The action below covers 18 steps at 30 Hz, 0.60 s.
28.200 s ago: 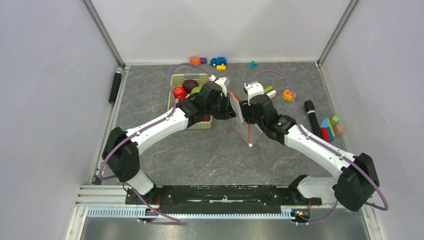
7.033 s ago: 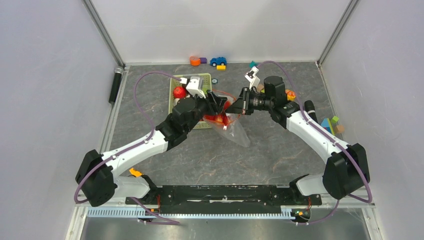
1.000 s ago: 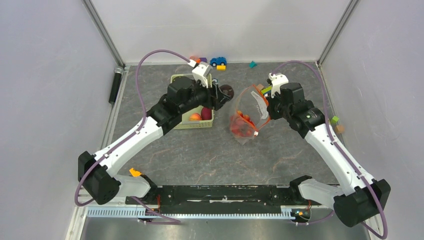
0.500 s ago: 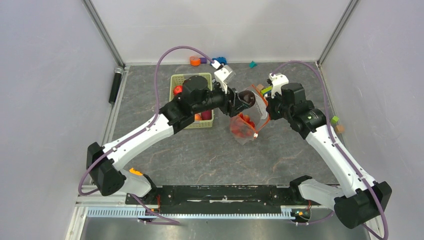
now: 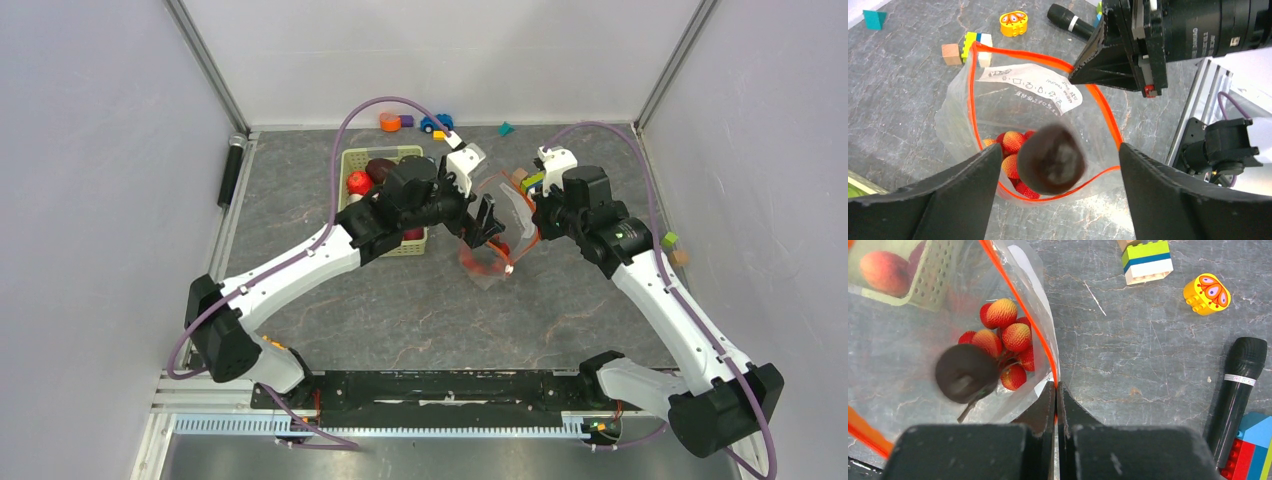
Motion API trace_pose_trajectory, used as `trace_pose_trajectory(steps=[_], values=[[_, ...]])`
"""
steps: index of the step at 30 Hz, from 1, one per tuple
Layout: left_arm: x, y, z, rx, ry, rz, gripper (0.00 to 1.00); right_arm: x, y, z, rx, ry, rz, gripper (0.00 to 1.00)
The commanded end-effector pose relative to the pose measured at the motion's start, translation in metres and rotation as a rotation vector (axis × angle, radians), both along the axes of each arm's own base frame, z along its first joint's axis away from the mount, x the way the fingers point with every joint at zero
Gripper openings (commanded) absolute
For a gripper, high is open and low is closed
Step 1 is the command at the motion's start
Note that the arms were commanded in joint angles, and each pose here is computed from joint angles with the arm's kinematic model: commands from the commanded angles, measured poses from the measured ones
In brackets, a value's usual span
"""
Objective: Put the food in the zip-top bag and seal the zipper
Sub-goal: Place the fake fruit in the zipper food storage bag.
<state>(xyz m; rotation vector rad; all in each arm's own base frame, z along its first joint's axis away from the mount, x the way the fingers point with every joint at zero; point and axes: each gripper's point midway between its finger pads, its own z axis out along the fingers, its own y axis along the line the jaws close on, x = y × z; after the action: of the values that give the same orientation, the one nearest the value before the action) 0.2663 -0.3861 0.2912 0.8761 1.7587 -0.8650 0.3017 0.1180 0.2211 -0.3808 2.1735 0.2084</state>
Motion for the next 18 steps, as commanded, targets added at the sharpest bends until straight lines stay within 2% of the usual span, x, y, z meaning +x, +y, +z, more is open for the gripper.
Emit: trace_pose_trajectory(steps=[1,9,13,18], values=[[0.003,-0.004,0.025,-0.025,-0.063,-0.007,1.0,0.003,0.001,0.016,0.013,-0.056,0.013,0.0],[0.007,0.003,0.034,-0.045,-0.051,0.052,1.0,0.003,0.001,0.016,0.011,-0.058,0.015,0.0],[0.019,0.021,0.037,-0.035,-0.065,0.172,1.0,0.003,0.001,0.016,0.01,-0.059,0.015,0.0],[0.037,0.066,0.033,0.02,-0.138,0.367,1.0,0.002,0.001,0.017,0.012,-0.06,0.019,0.0]])
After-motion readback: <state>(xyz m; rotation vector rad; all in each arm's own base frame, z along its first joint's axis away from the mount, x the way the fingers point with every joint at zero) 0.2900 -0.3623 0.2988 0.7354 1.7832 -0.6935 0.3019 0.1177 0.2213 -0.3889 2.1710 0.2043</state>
